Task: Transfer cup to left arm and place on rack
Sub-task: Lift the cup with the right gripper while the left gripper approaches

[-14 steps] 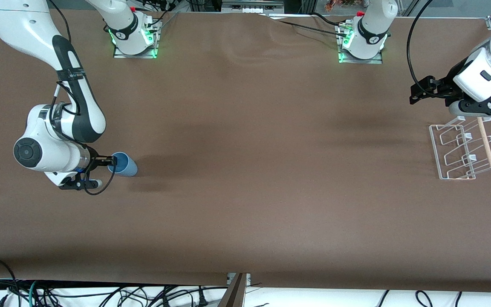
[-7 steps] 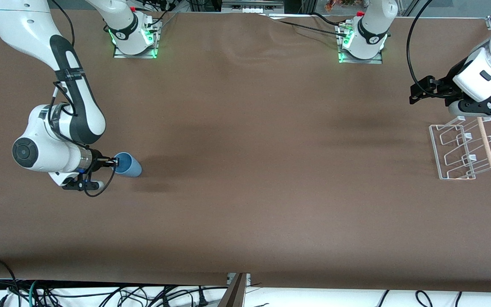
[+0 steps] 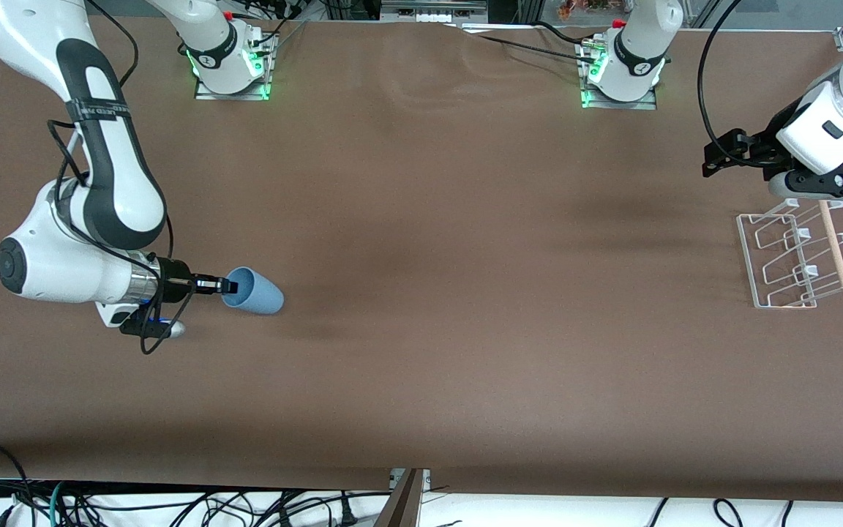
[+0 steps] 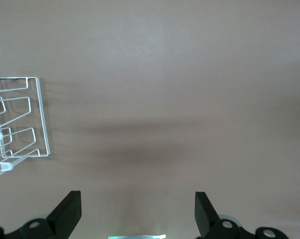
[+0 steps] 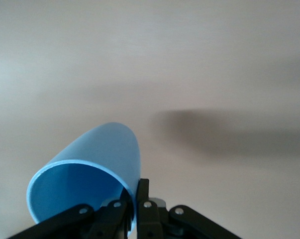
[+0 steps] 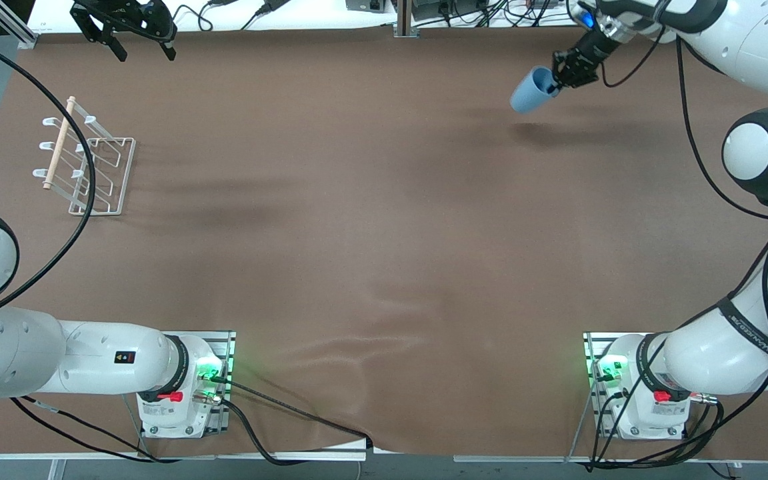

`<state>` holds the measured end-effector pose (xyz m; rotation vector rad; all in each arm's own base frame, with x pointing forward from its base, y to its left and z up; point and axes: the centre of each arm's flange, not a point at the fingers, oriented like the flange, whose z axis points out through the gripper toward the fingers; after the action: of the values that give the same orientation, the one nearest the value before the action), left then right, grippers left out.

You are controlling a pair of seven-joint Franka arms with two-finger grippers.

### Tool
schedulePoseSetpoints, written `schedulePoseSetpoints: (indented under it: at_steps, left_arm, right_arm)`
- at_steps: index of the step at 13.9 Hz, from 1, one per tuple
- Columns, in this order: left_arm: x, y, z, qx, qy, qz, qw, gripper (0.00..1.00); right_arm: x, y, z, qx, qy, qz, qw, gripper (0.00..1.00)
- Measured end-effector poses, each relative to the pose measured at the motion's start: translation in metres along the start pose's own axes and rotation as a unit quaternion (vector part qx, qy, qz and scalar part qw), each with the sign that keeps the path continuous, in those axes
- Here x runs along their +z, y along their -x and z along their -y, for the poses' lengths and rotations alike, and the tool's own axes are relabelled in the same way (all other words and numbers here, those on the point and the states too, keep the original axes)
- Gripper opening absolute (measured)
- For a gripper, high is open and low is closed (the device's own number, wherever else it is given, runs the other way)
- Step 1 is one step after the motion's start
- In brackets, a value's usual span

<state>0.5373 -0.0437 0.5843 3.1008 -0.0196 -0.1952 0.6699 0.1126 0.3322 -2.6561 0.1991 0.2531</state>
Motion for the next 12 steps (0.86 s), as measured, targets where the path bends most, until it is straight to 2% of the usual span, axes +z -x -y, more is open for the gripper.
schedulePoseSetpoints:
  at_steps: [3,7,10,12]
  left_arm:
    - [0.0,0.0,0.0,0.0,0.0,0.0,1.0,1.0]
    - [0.003,-0.001,0.001,-0.001,0.0,0.006,1.0,1.0]
    - [0.022,-0.009,-0.006,0.007,0.006,0.031,0.999,1.0]
    - [0.036,-0.016,-0.018,0.04,0.037,0.046,0.997,1.0]
  right_arm:
    - [0.006,0.012,0.071,0.058,-0.059,0.009,0.997,0.05]
    - [0.026,0.023,0.134,0.112,-0.114,0.034,0.987,0.05]
    - [0.039,0.022,0.155,0.113,-0.127,0.041,0.985,0.05]
    - [0.048,0.023,0.169,0.119,-0.132,0.043,0.983,0.05]
